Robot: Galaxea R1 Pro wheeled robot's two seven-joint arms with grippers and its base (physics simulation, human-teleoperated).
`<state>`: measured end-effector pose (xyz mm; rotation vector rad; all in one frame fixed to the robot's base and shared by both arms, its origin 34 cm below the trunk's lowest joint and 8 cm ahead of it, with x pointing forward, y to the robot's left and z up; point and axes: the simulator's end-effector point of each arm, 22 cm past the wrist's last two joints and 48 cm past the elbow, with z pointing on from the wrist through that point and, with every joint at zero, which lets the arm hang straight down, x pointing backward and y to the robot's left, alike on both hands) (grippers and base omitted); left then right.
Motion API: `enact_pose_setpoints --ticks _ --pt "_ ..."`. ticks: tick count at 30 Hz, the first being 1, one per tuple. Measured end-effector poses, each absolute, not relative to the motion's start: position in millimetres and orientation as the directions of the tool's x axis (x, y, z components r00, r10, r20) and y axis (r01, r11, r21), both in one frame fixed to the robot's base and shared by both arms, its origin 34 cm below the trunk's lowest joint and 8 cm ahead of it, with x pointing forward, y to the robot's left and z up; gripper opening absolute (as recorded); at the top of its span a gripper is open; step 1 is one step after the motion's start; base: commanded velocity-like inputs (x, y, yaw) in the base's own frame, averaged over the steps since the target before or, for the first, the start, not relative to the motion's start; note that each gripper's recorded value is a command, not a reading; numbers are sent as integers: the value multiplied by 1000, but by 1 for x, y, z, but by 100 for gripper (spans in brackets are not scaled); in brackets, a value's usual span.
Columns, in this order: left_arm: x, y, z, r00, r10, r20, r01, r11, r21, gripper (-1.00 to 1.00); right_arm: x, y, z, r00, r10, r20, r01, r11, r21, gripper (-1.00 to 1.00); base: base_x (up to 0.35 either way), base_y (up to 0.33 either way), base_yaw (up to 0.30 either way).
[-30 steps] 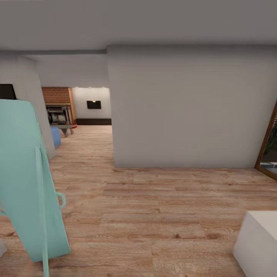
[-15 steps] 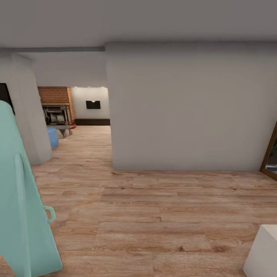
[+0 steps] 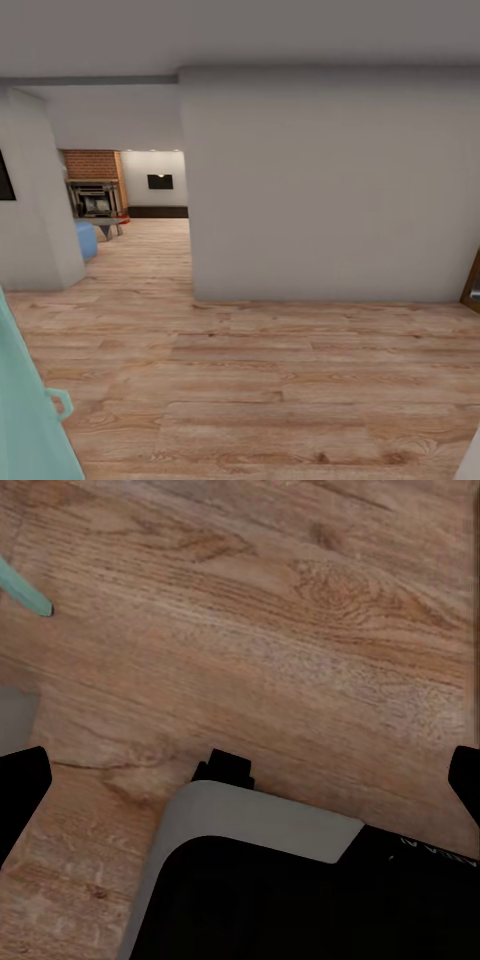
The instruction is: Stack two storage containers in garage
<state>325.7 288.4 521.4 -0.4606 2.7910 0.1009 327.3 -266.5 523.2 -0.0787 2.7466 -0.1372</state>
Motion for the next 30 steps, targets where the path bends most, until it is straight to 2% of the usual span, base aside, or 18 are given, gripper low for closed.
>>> enact_pose_setpoints --ticks 30 --pt "326 288 521 -901 -301 -313 -323 946 19 100 326 -266 523 -926 -60 -374 -23 994 -104 100 330 0 3"
